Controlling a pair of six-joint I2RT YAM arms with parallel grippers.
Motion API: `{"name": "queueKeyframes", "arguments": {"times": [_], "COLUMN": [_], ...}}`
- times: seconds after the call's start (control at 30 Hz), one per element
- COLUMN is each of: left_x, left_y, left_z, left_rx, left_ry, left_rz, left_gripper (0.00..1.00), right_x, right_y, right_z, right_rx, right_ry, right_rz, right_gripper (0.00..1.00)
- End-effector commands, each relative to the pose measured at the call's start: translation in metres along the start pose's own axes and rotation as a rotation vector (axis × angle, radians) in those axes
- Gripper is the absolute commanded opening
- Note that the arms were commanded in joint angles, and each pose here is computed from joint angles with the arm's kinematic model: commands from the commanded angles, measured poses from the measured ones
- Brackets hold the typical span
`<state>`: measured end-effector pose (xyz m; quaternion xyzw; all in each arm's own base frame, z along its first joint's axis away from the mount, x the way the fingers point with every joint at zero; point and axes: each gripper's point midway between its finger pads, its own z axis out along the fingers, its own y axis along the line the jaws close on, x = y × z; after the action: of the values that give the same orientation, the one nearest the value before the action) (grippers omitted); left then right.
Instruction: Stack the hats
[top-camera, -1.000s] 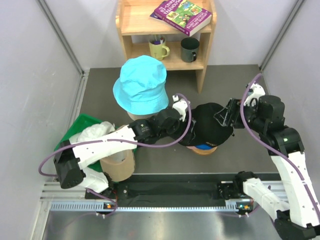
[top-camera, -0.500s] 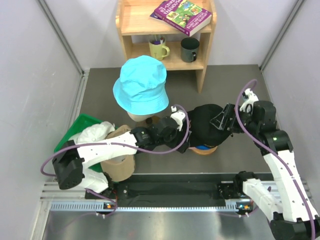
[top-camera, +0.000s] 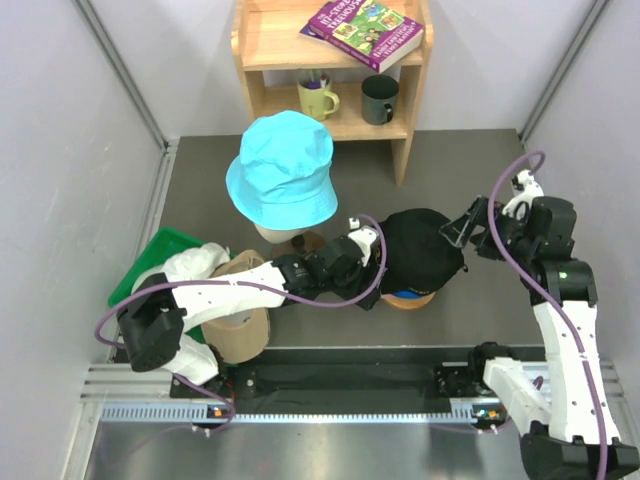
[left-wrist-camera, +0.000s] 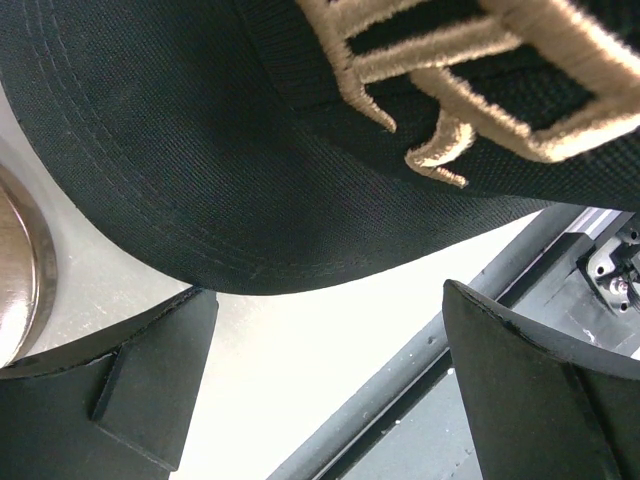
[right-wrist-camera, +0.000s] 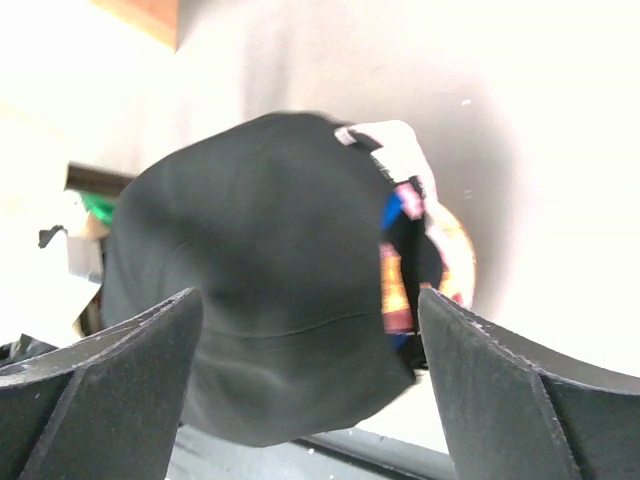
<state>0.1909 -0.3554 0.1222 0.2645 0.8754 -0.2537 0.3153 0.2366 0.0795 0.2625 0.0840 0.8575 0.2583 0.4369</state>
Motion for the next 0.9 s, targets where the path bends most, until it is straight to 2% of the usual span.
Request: {"name": "queueKeyframes", "arguments": {"times": [0.0, 0.23, 0.47, 0.67, 0.87], "left_x": [-0.015, -0.017, -0.005, 0.001, -0.031], "left_y": [-0.008, -0.006, -0.01, -0.003, -0.003], "left_z": [-0.002, -0.007, 0.005, 0.005, -0.038], "left_rx": [0.026, 0.02, 0.054, 0.023, 0.001], "left_ry": [-0.059, -0.072, -0.041, -0.023, -0.111], "left_rz": [-0.003, -0.012, -0.012, -0.008, 0.011], "left_gripper": [0.98, 0.99, 0.99, 0.99, 0.99], "right_x": [-0.009, 0.011, 0.027, 0.008, -0.023], "right_y": [-0.005, -0.026, -0.04, -0.031, -0.021], "right_z": [-0.005, 0.005, 0.011, 0.003, -0.012], "right_rx": [-0.011, 0.018, 0.057, 0.056, 0.077], "right_ry": [-0.029, 0.001, 0.03, -0.015, -0.1], "right_rz": [-0.001, 0.036, 0.054, 0.038, 0.003], "right_gripper": [0.85, 0.8, 0.79, 0.87, 0.93]}}
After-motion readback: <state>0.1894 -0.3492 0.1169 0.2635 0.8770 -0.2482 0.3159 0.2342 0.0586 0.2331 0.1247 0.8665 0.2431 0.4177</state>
